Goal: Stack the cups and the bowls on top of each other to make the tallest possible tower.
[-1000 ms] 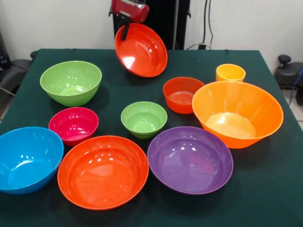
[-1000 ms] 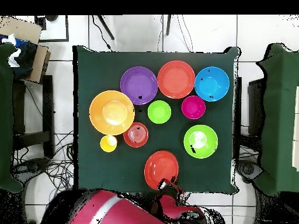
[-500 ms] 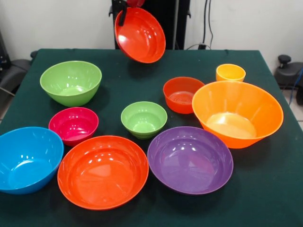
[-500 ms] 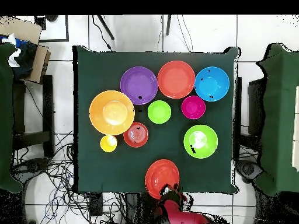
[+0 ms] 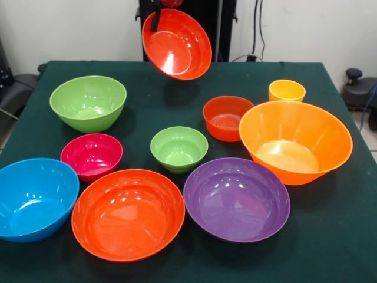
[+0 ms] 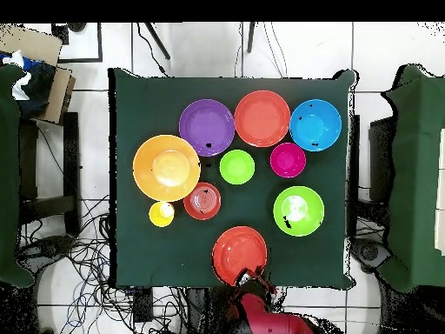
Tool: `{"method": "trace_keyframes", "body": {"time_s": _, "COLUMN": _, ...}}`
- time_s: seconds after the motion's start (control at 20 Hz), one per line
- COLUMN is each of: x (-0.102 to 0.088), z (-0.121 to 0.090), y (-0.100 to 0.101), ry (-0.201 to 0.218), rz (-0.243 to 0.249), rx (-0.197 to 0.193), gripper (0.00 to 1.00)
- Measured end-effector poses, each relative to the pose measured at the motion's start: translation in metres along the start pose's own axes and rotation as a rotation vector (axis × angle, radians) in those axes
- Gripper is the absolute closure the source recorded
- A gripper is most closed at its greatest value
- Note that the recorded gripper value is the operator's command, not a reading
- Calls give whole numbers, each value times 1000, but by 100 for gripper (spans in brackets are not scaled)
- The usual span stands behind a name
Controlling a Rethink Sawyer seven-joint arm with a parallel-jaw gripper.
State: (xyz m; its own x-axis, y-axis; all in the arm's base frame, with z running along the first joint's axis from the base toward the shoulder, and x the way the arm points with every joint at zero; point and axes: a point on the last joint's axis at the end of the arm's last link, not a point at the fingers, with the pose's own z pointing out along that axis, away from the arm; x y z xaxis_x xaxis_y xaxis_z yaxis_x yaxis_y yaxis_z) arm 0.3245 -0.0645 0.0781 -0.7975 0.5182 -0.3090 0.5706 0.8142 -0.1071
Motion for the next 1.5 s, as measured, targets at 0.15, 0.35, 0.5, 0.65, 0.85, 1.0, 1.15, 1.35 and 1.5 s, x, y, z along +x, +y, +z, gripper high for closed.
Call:
{"method": "trace_keyframes", "body": {"time_s": 0.15, "x": -7, "z": -4, "y": 3, "ry": -8, "rz": 9, "rx": -13, "gripper": 100}}
{"method": "trace_keyframes", "body": {"time_s": 0.35, "x": -21, "z": -12, "y": 5, "ry": -4, "rz": 41, "rx": -18, "gripper": 100}}
{"method": "trace_keyframes", "body": {"time_s": 0.5, "x": -36, "z": -21, "y": 2, "ry": 12, "rz": 76, "rx": -8, "gripper": 100}}
{"method": "trace_keyframes", "body": {"time_s": 0.65, "x": -49, "z": -29, "y": -2, "ry": 27, "rz": 108, "rx": 3, "gripper": 100}}
{"method": "trace_keyframes", "body": {"time_s": 0.85, "x": -71, "z": -41, "y": -11, "ry": 38, "rz": 151, "rx": 10, "gripper": 100}}
{"method": "trace_keyframes", "body": {"time_s": 1.0, "x": -84, "z": -48, "y": -14, "ry": 37, "rz": 172, "rx": 8, "gripper": 100}}
{"method": "trace_keyframes", "body": {"time_s": 1.15, "x": -94, "z": -53, "y": -14, "ry": 31, "rz": 178, "rx": 1, "gripper": 100}}
{"method": "trace_keyframes", "body": {"time_s": 1.35, "x": -105, "z": -60, "y": -5, "ry": 9, "rz": 163, "rx": -21, "gripper": 100}}
{"method": "trace_keyframes", "body": {"time_s": 1.5, "x": -106, "z": -61, "y": 1, "ry": 3, "rz": 149, "rx": -33, "gripper": 100}}
